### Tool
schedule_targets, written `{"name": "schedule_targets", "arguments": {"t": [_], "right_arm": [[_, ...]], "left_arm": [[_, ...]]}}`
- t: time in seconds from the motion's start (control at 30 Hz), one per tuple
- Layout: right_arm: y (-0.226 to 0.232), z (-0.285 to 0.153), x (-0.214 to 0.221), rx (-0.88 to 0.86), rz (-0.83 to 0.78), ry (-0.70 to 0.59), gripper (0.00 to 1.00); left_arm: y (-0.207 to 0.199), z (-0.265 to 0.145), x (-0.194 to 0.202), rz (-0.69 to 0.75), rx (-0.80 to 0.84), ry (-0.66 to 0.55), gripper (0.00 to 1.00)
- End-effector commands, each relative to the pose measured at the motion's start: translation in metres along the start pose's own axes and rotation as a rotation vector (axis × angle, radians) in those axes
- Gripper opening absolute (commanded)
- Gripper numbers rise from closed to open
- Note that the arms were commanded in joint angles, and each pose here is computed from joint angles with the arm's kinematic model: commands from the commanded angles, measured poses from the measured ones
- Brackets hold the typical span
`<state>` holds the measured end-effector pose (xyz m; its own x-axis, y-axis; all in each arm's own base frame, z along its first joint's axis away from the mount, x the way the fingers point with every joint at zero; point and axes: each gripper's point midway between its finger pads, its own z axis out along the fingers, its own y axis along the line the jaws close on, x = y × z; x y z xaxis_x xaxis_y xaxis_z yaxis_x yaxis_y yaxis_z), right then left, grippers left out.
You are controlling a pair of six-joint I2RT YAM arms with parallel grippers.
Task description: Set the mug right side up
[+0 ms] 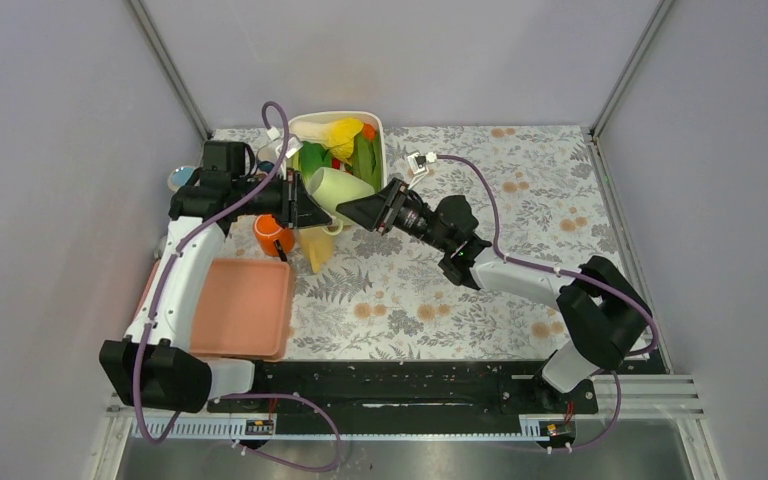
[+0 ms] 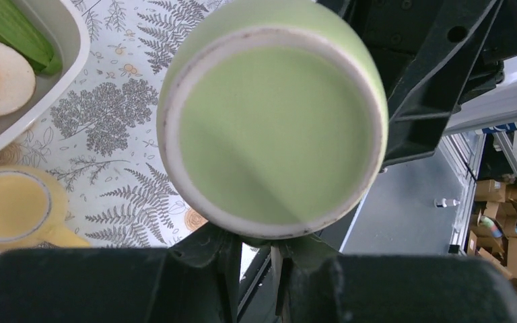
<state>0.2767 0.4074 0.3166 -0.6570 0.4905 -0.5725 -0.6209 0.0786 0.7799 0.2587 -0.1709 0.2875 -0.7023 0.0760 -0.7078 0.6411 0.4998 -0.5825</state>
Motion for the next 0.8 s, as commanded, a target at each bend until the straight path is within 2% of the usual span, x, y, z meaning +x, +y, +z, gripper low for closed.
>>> {"name": "schedule_targets", "arguments": {"t": [0.0, 0.13, 0.17, 0.27, 0.3, 0.33, 0.47, 0.5, 0.57, 0.63, 0.77], "right_arm": [[0.051, 0.011, -0.032, -0.174, -0.063, -0.101, 0.41], [0.041, 0.008, -0.034, -0.128, -0.1, -0.123, 0.06], [0.032, 0.005, -0.035, -0.09, -0.112, -0.136, 0.0], [0.018, -0.003, -0.036, -0.016, -0.178, -0.15, 0.0], [0.014, -0.006, -0.036, 0.012, -0.23, -0.143, 0.0], [0.006, -0.007, -0.035, 0.058, -0.272, -0.125, 0.0], [-0.019, -0.02, -0.031, 0.222, -0.454, -0.014, 0.0], [-0.026, -0.025, -0.028, 0.26, -0.505, 0.025, 0.0], [-0.038, -0.035, -0.024, 0.324, -0.598, 0.104, 0.0], [-0.05, -0.045, -0.018, 0.384, -0.69, 0.203, 0.0], [-0.059, -0.065, 0.02, 0.39, -0.94, 0.515, 0.0]], "left_arm": [[-0.024, 0.006, 0.002, 0.089, 0.104, -0.008, 0.0], [-0.015, 0.009, 0.009, 0.098, 0.085, 0.016, 0.0], [-0.012, 0.01, 0.011, 0.1, 0.075, 0.024, 0.0], [-0.004, 0.012, 0.018, 0.118, 0.053, 0.038, 0.0], [-0.001, 0.013, 0.021, 0.118, 0.045, 0.045, 0.04], [0.003, 0.012, 0.022, 0.132, 0.029, 0.051, 0.22], [0.019, 0.004, 0.024, 0.163, -0.054, 0.05, 0.59], [0.023, -0.001, 0.022, 0.169, -0.07, 0.039, 0.64], [0.028, -0.013, 0.016, 0.182, -0.104, 0.014, 0.72], [0.032, -0.023, 0.011, 0.194, -0.136, 0.004, 0.74], [0.043, -0.029, 0.002, 0.195, -0.24, -0.002, 0.78]]}}
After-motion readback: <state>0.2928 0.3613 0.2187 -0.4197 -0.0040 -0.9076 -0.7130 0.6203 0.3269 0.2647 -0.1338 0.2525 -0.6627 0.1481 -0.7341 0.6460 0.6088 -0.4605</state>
